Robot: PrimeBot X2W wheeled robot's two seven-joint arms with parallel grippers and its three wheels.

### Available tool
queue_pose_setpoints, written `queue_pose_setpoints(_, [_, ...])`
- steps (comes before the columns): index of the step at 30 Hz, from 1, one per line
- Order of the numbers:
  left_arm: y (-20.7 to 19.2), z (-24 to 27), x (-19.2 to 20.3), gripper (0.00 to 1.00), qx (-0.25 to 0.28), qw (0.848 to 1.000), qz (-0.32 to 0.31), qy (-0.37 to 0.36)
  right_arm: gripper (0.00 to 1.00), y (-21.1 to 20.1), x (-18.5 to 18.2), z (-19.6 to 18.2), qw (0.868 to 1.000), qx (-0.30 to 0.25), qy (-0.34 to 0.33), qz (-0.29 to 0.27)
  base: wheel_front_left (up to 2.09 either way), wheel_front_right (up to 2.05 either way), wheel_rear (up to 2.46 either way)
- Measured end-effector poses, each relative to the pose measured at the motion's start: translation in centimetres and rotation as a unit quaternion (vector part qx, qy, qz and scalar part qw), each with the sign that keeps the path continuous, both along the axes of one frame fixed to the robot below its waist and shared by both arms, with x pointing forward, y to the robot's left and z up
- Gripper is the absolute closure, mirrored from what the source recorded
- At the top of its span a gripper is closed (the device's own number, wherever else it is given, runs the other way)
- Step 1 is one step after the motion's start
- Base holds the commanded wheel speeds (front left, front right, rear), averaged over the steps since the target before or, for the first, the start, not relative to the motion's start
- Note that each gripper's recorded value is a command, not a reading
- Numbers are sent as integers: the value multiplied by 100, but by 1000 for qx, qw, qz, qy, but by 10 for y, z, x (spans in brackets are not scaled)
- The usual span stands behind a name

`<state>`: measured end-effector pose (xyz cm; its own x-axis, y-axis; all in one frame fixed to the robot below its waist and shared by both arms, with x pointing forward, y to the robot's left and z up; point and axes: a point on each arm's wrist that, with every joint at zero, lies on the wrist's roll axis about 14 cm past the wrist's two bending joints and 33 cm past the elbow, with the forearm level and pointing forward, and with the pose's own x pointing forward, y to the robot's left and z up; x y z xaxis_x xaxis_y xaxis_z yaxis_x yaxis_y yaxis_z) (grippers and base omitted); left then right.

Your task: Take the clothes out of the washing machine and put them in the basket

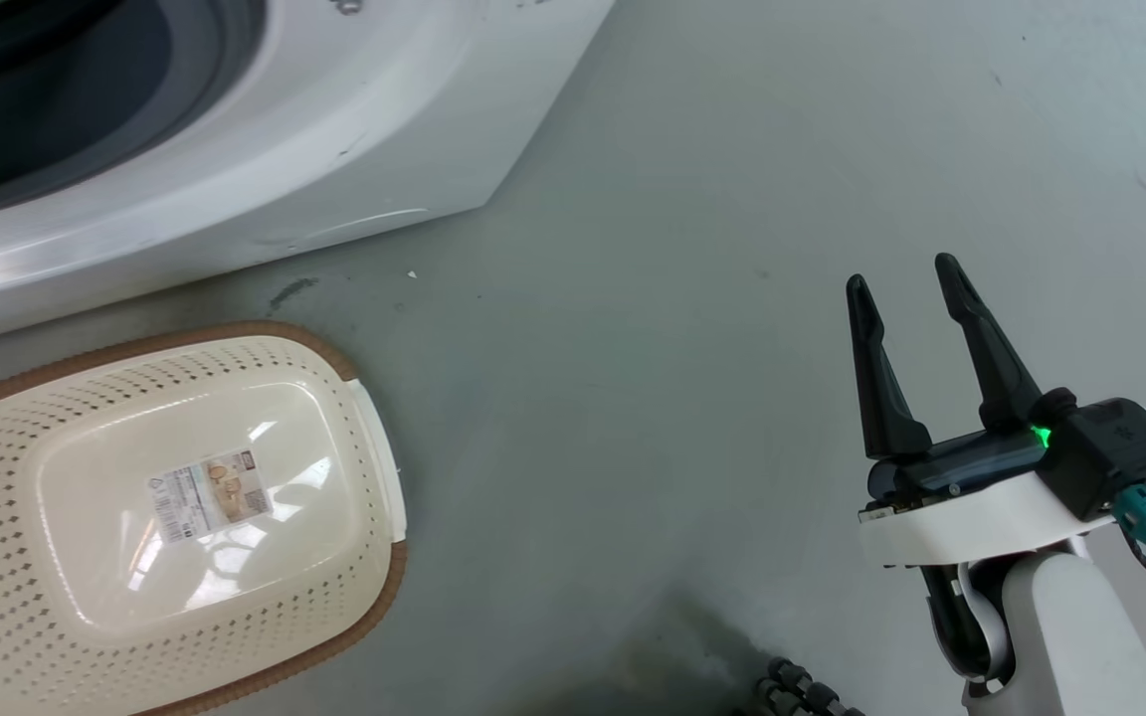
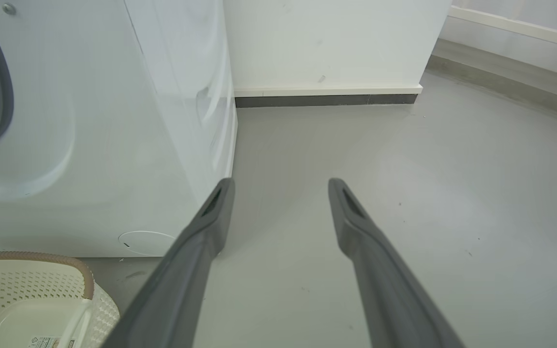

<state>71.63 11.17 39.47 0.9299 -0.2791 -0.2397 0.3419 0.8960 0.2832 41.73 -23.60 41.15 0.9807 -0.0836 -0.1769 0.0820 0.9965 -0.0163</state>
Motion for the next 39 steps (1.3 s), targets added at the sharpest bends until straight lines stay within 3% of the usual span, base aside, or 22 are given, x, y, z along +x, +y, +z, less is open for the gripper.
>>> queue_pose_setpoints(13, [40, -1, 53, 0, 114, 992, 35, 26, 0, -9, -3, -12, 1000, 7, 18, -17, 0, 0, 0])
queue_pose_setpoints(18, [52, -23, 55, 0, 162, 983, 42, 80, 0, -10, -5, -16, 999, 7, 26, -19, 0, 0, 0])
queue_pose_setpoints(23, [72, -48, 48, 0, 202, 963, 70, 167, 0, -8, -6, -22, 999, 8, 35, -18, 0, 0, 0])
queue_pose_setpoints(30, [86, -69, 34, 0, 207, 937, 101, 262, 0, -8, -7, -29, 999, 6, 46, -17, 0, 0, 0])
queue_pose_setpoints(35, [84, -72, 30, 0, 198, 930, 106, 292, 0, -9, -7, -31, 999, 7, 49, -19, 0, 0, 0])
queue_pose_setpoints(36, [84, -73, 28, 26, 195, 928, 109, 297, 0, -9, -8, -31, 999, 7, 49, -19, 0, 0, 0])
queue_pose_setpoints(37, [84, -72, 28, 87, 194, 928, 110, 298, 0, -9, -8, -31, 999, 7, 49, -20, 0, 0, 0])
queue_pose_setpoints(38, [83, -72, 28, 100, 192, 928, 111, 298, 0, -10, -8, -31, 999, 7, 49, -20, 0, 0, 0])
queue_pose_setpoints(39, [82, -70, 28, 100, 189, 930, 111, 296, 0, -10, -8, -31, 999, 6, 49, -21, 0, 0, 0])
